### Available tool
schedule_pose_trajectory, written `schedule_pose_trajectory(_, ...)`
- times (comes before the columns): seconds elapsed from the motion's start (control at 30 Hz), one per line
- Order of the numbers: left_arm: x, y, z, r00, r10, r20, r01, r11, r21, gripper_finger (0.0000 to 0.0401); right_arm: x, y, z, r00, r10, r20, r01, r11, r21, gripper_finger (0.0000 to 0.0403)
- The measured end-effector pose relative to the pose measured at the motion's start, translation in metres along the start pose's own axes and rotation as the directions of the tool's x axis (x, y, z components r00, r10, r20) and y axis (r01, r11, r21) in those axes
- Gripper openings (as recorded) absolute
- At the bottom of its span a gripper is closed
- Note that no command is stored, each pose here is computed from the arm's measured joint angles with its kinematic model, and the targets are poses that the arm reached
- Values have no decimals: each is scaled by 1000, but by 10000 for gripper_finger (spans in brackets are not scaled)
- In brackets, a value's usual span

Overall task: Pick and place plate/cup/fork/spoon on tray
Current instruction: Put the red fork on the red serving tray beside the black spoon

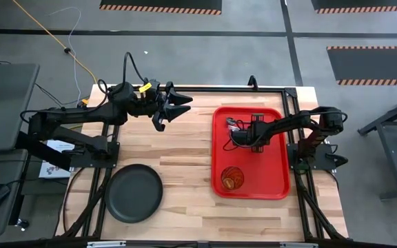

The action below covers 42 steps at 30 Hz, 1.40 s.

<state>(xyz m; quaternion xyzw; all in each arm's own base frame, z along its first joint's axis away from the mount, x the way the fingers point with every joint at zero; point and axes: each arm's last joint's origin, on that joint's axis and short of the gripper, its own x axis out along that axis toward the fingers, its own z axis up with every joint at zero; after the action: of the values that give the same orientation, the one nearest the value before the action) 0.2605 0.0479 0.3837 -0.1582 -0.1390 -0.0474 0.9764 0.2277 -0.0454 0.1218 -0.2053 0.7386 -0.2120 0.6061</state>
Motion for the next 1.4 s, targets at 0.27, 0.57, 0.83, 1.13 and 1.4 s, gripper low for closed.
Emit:
schedule_pose_trajectory(0.27,0,0,0,1000,0,0,0,1000,0,170,0,1,-1,1000,20,-4,-20,1000,-3,218)
schedule_pose_trajectory(0.57,0,0,0,1000,-1,0,1,1000,14,170,-9,-4,7,996,82,23,-82,996,21,218)
schedule_pose_trajectory(0.83,0,0,0,1000,-5,-2,5,1000,26,170,-15,-8,12,994,102,41,-103,994,30,218)
schedule_pose_trajectory(1.13,0,0,0,1000,-5,-2,5,1000,25,170,-15,-8,8,994,113,4,-113,993,25,218)
schedule_pose_trajectory(1.4,0,0,0,1000,-5,-2,6,1000,25,170,-15,-7,7,992,127,-10,-126,992,20,218)
